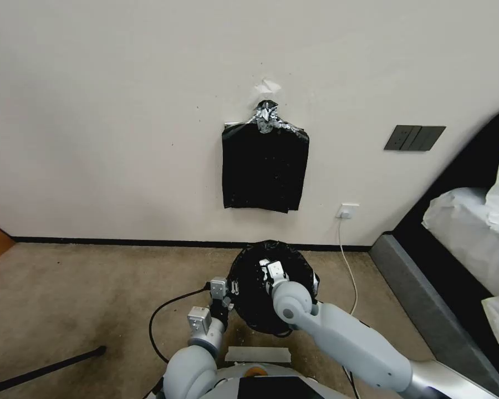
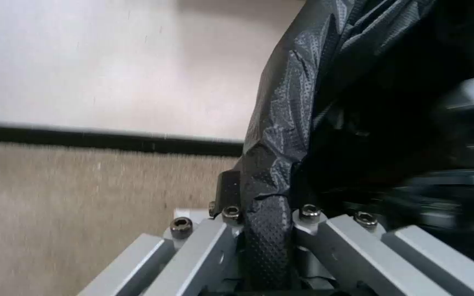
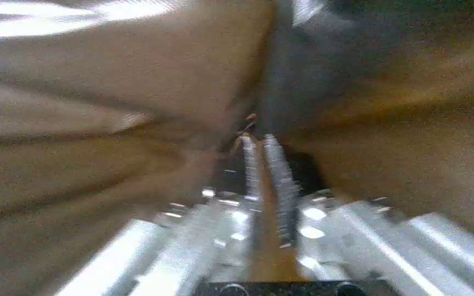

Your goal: Place a trash bag onto the trash bin.

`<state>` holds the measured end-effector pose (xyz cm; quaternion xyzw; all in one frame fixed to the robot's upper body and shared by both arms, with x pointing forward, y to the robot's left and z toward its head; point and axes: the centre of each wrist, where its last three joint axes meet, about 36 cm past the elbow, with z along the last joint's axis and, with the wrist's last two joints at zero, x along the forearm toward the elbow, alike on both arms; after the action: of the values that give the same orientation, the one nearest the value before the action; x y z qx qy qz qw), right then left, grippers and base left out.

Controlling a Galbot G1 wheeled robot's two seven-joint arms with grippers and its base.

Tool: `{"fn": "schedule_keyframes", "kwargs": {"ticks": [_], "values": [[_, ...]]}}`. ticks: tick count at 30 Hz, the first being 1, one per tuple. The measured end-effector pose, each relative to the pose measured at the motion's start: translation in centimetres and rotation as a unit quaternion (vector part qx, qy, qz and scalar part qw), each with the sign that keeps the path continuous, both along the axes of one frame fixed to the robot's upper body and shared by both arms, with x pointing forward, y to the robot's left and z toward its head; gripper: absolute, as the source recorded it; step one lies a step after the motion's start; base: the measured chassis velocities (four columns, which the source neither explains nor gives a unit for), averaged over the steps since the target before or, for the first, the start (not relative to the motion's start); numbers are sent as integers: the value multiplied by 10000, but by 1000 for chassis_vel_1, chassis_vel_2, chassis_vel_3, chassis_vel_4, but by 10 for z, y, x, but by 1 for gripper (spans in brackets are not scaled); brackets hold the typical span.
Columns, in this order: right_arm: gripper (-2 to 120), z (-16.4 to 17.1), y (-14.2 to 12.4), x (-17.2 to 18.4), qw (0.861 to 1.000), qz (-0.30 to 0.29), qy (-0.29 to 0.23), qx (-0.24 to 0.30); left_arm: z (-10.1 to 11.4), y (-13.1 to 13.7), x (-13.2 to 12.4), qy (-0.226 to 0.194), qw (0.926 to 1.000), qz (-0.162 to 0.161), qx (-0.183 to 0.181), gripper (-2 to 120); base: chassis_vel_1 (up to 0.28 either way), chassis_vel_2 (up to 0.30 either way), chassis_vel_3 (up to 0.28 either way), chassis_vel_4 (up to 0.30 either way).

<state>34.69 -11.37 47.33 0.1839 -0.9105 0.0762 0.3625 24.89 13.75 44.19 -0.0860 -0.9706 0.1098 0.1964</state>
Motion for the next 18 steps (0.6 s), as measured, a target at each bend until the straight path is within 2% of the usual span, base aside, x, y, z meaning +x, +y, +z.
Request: {"fn": "schedule_keyframes", "kwargs": {"ticks": [1,2,5,7,11,13,14,15,16,18], "values": [[22,1,-3,-4,10000,45,15,60,-1,0,1,61,10000,35,-5,1,0,0,0,0],[22,1,-3,-4,10000,45,15,60,-1,0,1,61,10000,35,-5,1,0,0,0,0],[37,17,-19,-23,9989,277,32,379,-10,-3,7,426,9989,213,-57,1,0,0,0,0],[39,22,-22,-29,9983,341,36,469,-12,-4,9,527,9982,276,-72,1,0,0,0,0],[59,42,-42,-51,9963,369,-51,779,-17,-9,24,1083,9918,656,-172,1,0,0,0,0],[59,42,-43,-51,9962,361,-54,787,-17,-9,24,1115,9913,675,-187,1,0,0,0,0],[69,42,-52,-56,9963,272,-80,808,-20,-11,33,1436,9854,849,-343,1,0,0,0,0],[75,40,-57,-57,9966,231,-67,791,-23,-12,38,1570,9823,935,-404,1,0,0,0,0],[75,40,-57,-57,9966,231,-67,791,-23,-12,38,1570,9823,935,-404,1,0,0,0,0],[84,36,-62,-60,9972,192,-32,728,-29,-15,45,1769,9773,1042,-526,1,0,0,0,0]]}}
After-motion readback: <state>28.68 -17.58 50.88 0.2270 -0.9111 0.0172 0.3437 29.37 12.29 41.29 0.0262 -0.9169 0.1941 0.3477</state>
